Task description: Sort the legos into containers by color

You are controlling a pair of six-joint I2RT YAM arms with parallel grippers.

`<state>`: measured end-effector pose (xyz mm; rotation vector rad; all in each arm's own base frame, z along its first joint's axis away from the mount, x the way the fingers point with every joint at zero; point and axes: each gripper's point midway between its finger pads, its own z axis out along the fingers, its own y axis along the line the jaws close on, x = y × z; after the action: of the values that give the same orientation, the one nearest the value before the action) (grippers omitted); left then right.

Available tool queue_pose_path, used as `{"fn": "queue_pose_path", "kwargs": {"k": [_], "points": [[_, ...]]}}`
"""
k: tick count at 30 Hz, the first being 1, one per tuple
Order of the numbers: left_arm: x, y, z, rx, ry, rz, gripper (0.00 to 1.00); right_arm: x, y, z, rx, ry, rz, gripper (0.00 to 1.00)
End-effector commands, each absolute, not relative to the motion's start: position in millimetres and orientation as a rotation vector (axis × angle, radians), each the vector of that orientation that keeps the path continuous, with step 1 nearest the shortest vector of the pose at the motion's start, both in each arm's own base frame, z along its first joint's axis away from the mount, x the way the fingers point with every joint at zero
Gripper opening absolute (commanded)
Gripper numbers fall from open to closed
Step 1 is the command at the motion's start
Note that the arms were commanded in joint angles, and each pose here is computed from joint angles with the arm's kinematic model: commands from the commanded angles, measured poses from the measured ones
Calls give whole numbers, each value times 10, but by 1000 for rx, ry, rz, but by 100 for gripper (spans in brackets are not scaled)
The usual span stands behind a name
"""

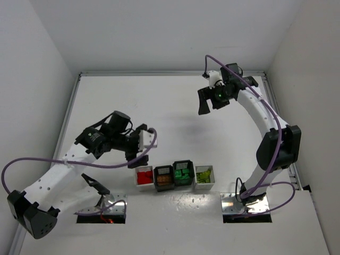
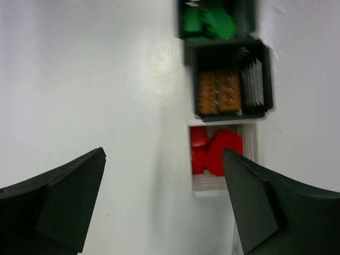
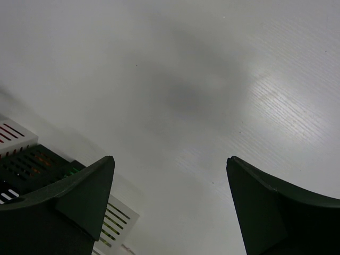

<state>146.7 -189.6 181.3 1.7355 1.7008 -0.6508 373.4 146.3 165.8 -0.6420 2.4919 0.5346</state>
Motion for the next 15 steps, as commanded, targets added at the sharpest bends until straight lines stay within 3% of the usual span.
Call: {"fn": "queue_pose_path", "kwargs": {"k": [1,5,9,15], "points": [[2006,-1974,2158,1289,1815,-597,100,3729,1449,1743,-661,2451,505,86],[2517,-1750,2131,935,2016,-448,100,3783,1319,1721,-633,2461,399,89],[2799,-1546,1991,729,2176,-409,100,3956,760,1582,-548,2520,120,94],[3084,-1286,1945,524,2209,-324,100,3910,582,1483,-560,2558,145,96]]}}
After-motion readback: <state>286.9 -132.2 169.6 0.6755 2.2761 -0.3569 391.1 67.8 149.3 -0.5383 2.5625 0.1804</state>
